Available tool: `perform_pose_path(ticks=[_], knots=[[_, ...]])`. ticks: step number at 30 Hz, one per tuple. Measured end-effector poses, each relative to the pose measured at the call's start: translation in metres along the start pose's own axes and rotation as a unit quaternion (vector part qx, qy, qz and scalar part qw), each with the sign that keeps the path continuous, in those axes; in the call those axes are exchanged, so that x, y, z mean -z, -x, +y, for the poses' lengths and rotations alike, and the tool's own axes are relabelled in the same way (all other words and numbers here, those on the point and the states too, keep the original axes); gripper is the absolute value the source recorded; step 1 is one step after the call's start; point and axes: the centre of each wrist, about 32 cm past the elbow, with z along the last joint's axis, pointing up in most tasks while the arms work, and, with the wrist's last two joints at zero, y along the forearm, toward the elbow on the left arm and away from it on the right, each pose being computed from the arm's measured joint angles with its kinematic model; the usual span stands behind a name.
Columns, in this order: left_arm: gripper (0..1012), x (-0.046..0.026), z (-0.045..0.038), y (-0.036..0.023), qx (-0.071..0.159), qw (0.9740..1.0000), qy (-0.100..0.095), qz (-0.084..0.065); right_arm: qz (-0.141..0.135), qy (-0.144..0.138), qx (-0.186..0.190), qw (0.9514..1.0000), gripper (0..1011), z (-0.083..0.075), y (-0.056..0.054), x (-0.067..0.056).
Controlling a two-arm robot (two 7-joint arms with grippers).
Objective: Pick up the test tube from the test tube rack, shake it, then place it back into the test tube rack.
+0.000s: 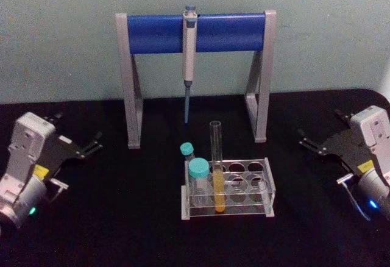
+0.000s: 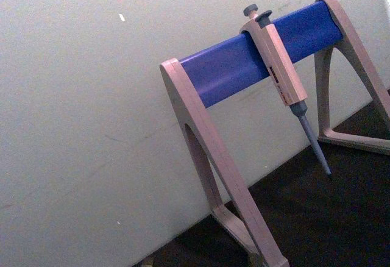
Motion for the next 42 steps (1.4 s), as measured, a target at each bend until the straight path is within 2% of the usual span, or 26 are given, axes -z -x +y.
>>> perform_pose_path(ticks=[42], knots=[[1001,0.0,0.0,0.0,0.0,1.0,0.0,0.0,0.0,0.0,0.0,1.0,1000,0.0,0.0,0.0]])
